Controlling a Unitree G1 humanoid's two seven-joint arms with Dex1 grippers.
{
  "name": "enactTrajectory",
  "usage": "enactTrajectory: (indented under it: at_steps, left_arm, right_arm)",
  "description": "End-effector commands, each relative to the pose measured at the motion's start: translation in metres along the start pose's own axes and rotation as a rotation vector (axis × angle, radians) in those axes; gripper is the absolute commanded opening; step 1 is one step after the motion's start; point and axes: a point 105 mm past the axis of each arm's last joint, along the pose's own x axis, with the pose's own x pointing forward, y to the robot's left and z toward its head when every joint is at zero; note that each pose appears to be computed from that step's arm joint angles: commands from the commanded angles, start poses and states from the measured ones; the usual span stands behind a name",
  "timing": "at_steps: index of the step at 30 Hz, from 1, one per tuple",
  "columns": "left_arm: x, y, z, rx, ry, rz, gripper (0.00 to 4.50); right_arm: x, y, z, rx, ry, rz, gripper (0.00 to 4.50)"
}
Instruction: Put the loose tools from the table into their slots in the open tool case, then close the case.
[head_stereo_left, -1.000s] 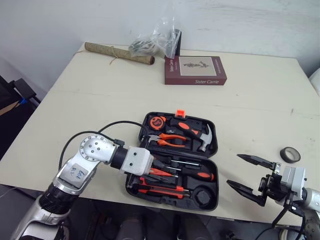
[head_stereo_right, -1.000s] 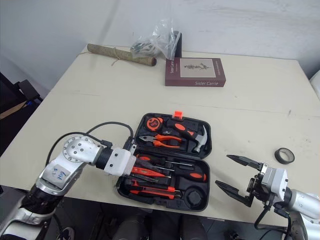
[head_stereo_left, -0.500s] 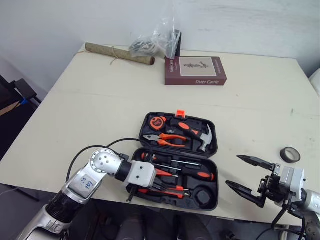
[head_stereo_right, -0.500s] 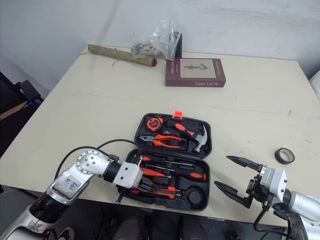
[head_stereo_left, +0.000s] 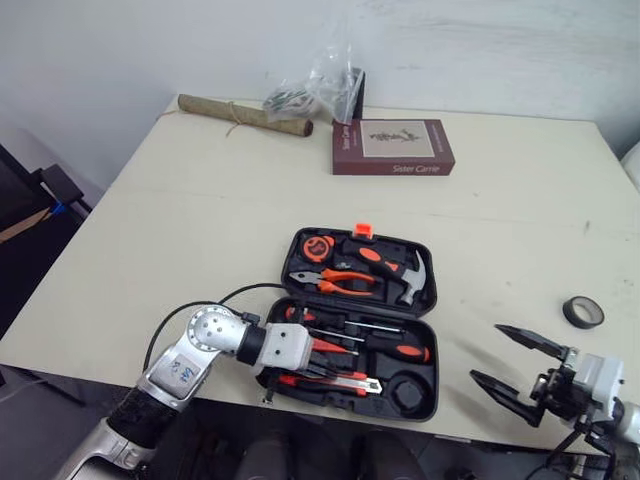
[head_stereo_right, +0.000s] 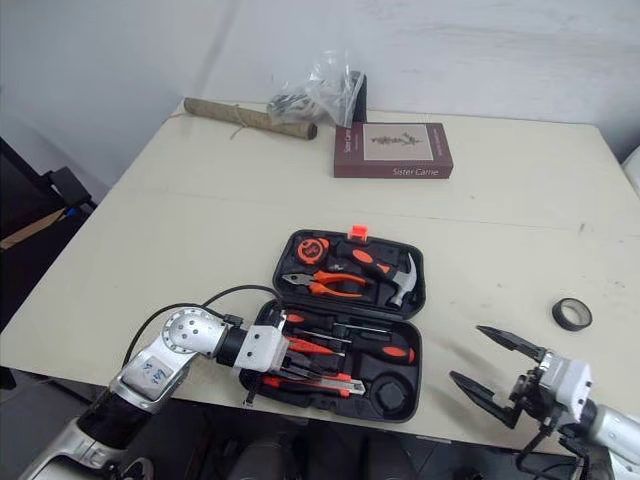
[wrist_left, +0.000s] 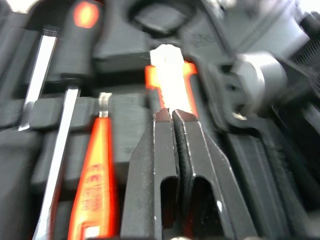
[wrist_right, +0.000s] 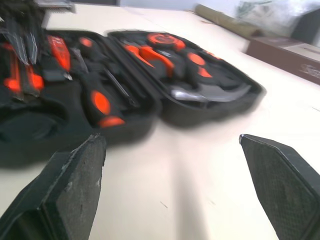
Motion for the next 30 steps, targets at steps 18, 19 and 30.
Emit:
enactTrajectory:
  at_steps: [18, 19, 30]
  left_arm:
    - [-0.279, 0.031, -0.036, -0.195, 0.185, 1.105, 4.45]
    - [-0.279, 0.032, -0.033, -0.184, 0.176, 1.107, 4.45]
    - [-0.178, 0.052, 0.026, -0.158, -0.056, 0.703, 4.45]
  right_arm:
    - [-0.226, -0.046, -0.027, 0.066, 0.373, -0.929, 4.5]
    - [-0.225, -0.046, -0.028, 0.075, 0.376, -0.93, 4.5]
    - [-0.101, -0.096, 0.026, 0.064, 0.423, -0.422, 4.5]
